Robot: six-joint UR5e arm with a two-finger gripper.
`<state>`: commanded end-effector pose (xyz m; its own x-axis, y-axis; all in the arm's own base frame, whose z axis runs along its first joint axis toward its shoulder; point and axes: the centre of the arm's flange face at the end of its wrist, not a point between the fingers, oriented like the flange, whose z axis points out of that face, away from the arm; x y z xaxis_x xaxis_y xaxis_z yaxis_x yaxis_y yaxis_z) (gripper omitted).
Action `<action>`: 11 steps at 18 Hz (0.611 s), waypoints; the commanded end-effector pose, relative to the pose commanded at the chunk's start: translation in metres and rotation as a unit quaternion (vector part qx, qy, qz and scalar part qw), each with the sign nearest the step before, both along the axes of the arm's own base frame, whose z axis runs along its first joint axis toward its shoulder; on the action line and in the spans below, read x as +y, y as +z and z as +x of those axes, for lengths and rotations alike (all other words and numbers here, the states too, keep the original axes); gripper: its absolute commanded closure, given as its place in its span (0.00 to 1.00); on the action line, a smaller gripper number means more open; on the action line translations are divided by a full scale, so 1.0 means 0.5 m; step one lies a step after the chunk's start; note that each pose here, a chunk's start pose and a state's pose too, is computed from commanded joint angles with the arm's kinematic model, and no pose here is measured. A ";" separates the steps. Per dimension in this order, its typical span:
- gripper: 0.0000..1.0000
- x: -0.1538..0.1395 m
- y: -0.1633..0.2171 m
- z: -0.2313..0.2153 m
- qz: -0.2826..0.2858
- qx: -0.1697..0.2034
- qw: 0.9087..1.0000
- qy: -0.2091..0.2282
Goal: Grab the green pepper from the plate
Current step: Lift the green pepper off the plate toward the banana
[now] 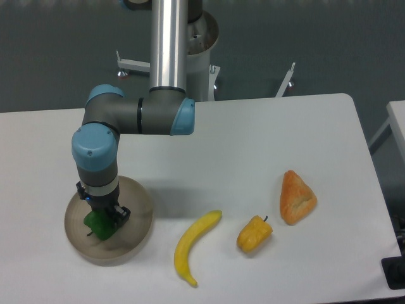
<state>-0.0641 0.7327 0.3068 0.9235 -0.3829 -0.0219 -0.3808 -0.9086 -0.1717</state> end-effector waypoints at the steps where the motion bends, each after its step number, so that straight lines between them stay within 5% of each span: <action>1: 0.63 -0.004 0.022 -0.020 0.008 0.004 1.000 -0.003; 11: 0.63 -0.072 0.090 -0.337 0.020 0.057 0.996 -0.062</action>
